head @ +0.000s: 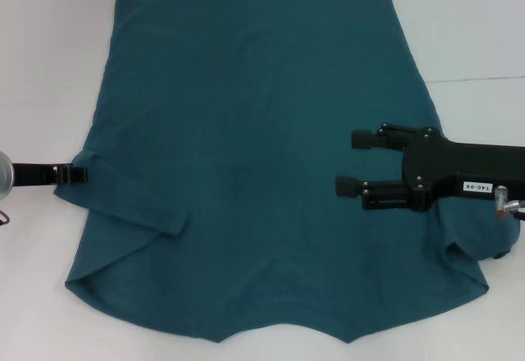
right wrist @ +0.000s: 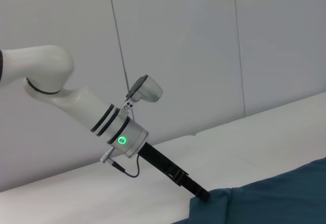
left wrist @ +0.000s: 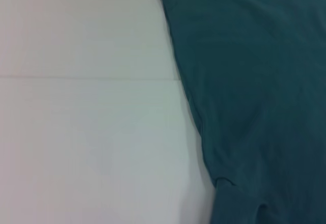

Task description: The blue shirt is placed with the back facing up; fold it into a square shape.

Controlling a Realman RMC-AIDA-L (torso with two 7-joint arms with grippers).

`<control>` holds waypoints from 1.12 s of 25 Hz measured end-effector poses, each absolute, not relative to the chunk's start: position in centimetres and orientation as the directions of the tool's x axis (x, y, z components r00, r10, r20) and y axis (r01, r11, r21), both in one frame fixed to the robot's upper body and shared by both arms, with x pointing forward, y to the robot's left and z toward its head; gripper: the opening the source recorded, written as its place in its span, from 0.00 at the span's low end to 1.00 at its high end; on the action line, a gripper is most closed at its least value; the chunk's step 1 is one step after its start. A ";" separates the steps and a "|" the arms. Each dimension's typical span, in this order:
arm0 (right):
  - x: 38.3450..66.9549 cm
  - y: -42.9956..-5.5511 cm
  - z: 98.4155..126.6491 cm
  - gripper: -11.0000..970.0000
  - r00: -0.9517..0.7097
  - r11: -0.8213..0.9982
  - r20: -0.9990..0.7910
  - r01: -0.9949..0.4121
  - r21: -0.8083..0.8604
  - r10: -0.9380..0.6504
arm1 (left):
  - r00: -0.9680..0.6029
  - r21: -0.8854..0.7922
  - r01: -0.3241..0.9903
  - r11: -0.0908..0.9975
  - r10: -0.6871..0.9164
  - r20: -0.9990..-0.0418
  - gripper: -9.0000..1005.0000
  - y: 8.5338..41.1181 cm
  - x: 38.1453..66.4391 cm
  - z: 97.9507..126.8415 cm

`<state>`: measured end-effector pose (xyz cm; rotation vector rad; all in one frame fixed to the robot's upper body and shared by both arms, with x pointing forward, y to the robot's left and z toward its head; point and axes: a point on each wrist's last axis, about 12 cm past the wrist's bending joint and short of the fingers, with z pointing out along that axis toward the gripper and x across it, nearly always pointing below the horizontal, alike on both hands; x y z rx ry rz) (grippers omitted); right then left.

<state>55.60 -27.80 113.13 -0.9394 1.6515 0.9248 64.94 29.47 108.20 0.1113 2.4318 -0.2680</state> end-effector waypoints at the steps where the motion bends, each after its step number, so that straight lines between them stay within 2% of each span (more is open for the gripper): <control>1: 55.6 -27.8 113.1 0.95 -0.217 0.411 -0.964 -0.901 0.138 -0.152 | -0.766 -0.163 0.149 0.975 0.010 -0.643 0.53 29.5 64.9 108.2; 28: 55.9 -27.2 113.2 0.95 -0.218 0.395 -0.963 -0.908 0.141 -0.157 | -0.777 -0.166 0.162 0.973 0.022 -0.629 0.52 29.0 64.9 107.9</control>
